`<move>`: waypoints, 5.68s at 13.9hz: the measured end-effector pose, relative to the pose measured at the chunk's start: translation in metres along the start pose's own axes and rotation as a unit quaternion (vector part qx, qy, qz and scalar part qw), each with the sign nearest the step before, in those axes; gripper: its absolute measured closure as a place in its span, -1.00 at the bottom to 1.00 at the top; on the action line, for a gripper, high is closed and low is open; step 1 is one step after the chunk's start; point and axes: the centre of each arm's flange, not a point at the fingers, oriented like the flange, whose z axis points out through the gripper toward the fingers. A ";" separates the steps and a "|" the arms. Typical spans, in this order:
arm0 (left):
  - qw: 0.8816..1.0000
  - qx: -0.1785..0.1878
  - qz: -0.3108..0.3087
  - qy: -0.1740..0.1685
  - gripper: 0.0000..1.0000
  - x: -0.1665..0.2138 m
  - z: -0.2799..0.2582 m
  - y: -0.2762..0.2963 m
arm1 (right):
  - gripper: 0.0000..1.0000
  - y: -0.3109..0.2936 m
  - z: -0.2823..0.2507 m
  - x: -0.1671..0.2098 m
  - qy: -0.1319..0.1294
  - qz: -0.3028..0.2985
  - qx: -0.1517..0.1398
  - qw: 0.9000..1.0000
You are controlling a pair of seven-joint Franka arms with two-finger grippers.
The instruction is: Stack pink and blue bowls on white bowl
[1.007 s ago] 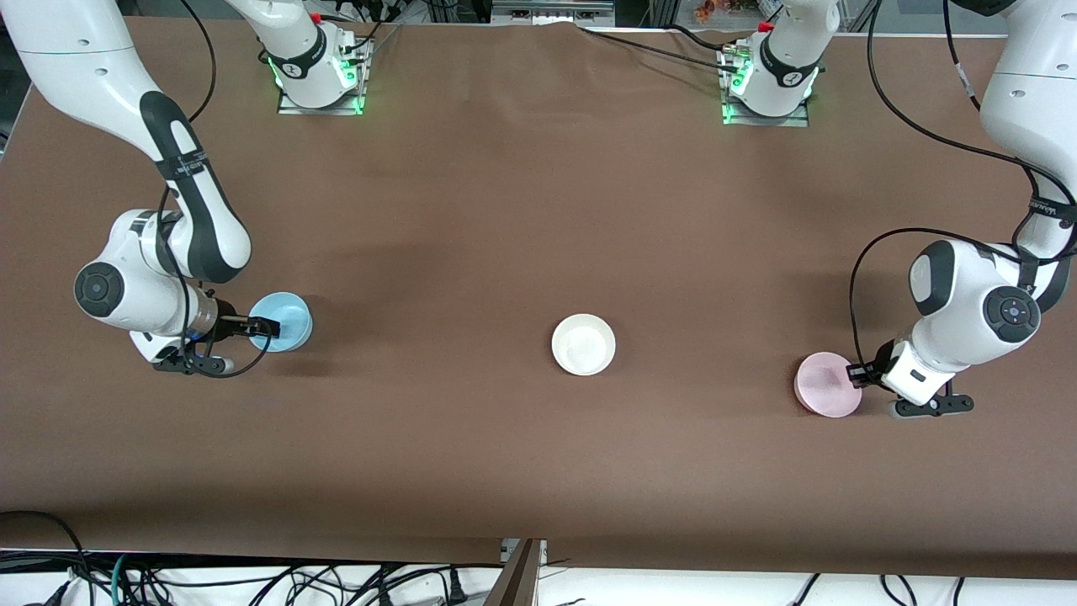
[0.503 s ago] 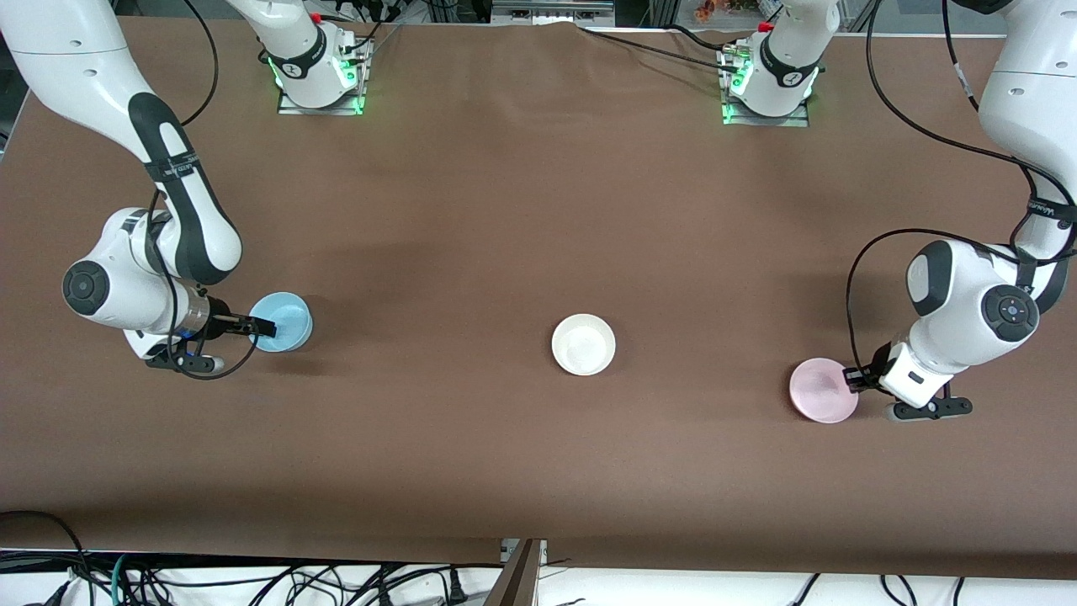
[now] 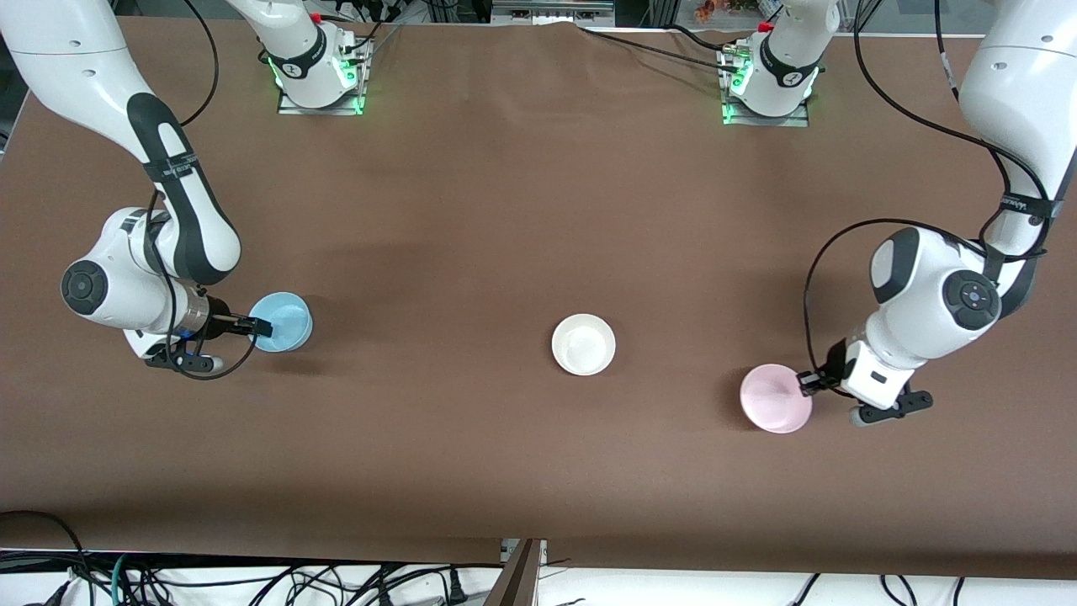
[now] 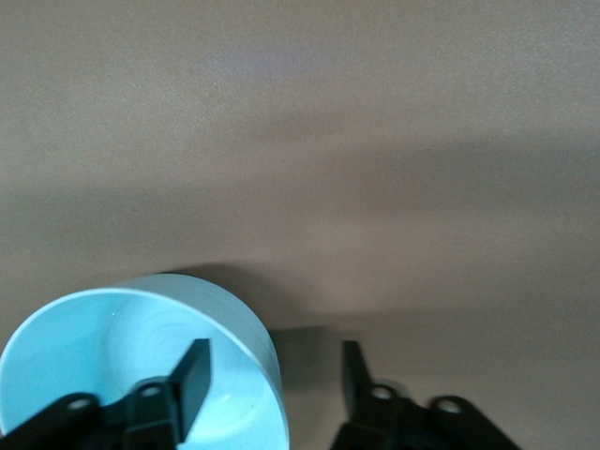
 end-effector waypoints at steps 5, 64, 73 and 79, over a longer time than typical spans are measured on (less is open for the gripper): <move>0.997 -0.012 -0.065 -0.025 0.95 -0.046 -0.012 0.086 | 0.94 -0.003 -0.002 0.000 0.001 -0.001 0.003 1.000; 0.976 -0.045 -0.201 0.065 0.85 -0.228 0.065 0.239 | 0.95 -0.241 -0.086 -0.013 -0.029 0.042 0.076 0.996; 0.973 -0.052 -0.211 0.071 0.98 -0.215 0.059 0.240 | 0.95 -0.295 -0.081 -0.021 -0.010 0.099 0.086 0.991; 0.973 -0.047 -0.218 0.065 0.98 -0.211 0.071 0.235 | 0.95 -0.371 -0.062 -0.037 0.022 0.159 0.118 0.980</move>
